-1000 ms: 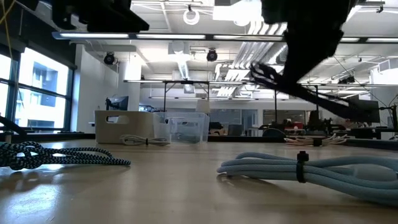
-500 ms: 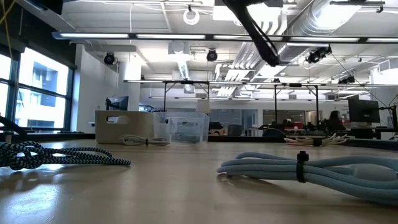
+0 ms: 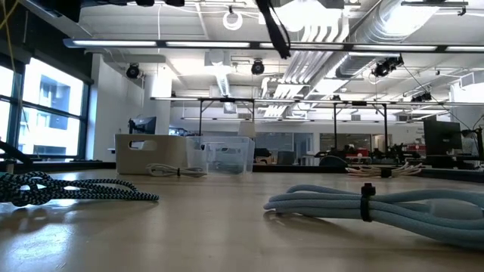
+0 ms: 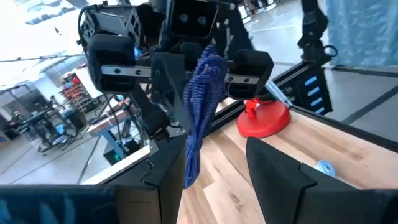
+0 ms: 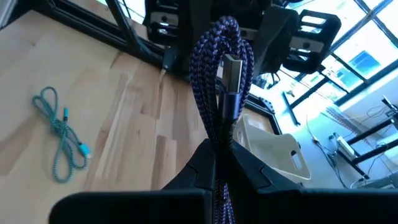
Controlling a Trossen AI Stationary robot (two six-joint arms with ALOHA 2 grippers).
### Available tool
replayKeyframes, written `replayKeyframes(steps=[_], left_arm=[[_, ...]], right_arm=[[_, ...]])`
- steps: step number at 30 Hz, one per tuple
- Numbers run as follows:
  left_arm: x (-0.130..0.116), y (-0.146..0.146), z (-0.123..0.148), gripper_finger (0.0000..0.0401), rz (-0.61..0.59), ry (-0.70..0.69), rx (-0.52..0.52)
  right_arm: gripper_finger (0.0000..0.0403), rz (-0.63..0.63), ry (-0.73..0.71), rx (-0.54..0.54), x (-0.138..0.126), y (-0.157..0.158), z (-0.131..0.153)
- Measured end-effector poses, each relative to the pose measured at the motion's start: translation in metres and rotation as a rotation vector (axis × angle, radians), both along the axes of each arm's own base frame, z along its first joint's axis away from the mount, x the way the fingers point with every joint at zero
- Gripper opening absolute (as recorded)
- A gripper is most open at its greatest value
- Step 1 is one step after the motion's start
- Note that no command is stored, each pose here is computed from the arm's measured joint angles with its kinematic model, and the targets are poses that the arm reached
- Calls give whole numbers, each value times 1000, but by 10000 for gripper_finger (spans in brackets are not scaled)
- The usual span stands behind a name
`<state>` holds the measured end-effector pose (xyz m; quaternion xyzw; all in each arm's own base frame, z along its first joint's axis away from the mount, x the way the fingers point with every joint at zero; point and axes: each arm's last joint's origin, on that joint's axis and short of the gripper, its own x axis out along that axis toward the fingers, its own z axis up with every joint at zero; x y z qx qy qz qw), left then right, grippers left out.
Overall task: Pick & Place USB Port
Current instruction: Put the striped blue charger cable into the transparent bin
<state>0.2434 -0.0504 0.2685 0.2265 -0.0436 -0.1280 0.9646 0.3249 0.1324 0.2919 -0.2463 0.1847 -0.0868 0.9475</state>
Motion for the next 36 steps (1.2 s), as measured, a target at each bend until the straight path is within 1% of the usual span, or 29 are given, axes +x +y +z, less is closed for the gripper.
replayKeyframes(steps=[7, 10, 13, 17, 21, 26, 33, 36], left_arm=[[0, 1, 0, 165, 39, -1, 4], [0, 2, 0, 165, 54, -7, 28], [2, 8, 0, 165, 66, -8, 36], [3, 19, 0, 165, 98, -4, 20], [4, 26, 1, 165, 62, -14, -5], [3, 24, 6, 165, 11, -57, -17], [3, 24, 6, 165, -13, -52, -49], [3, 23, 6, 165, -33, -52, -48]], right_arm=[[9, 73, -60, 21, 11, -16, 8], [8, 87, -69, 14, 13, -19, 9], [8, 110, -77, 28, 15, -22, 10], [8, 119, -85, 35, 18, -25, 9], [8, 101, -68, 29, 23, -31, 4], [8, 91, -29, 22, 30, -36, -7], [8, 78, -31, 16, 31, -40, -8], [8, 70, -31, 16, 32, -43, -8]])
